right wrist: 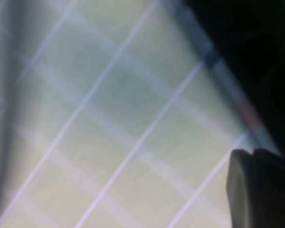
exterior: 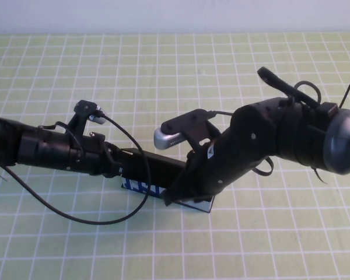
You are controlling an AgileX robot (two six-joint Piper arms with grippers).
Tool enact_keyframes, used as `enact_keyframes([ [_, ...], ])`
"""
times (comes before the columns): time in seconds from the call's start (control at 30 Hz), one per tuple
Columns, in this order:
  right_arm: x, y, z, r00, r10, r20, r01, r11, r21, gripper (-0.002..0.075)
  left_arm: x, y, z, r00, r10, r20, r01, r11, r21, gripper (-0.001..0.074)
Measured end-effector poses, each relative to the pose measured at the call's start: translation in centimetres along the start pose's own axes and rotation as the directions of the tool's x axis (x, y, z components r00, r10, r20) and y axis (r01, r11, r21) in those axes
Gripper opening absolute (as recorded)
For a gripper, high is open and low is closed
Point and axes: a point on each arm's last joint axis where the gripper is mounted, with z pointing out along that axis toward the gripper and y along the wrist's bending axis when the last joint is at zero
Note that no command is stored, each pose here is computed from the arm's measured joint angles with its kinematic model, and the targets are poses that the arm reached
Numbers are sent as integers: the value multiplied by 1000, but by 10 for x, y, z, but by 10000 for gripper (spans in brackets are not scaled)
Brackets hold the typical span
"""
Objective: Take glasses out of glasses case
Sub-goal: Pick up the glasses from the glasses case
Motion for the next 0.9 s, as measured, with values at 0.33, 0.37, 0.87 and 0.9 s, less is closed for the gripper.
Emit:
enact_keyframes([
  [0.33,-37,-28,-5,983,55,176,-66,996,59,-15,0,0,0,1000,1,-2,-1,1000,0,-4],
  [0.37,-42,-31,-5,982,59,181,-71,996,60,-15,0,0,0,1000,1,-2,-1,1000,0,-4],
  [0.87,-72,-71,45,990,138,10,-139,988,70,-16,1,-1,0,1000,10,-16,-10,1000,10,-4],
  [0.9,-73,-71,45,990,137,8,-138,988,69,-16,1,-1,0,1000,10,-16,-10,1000,10,-4],
])
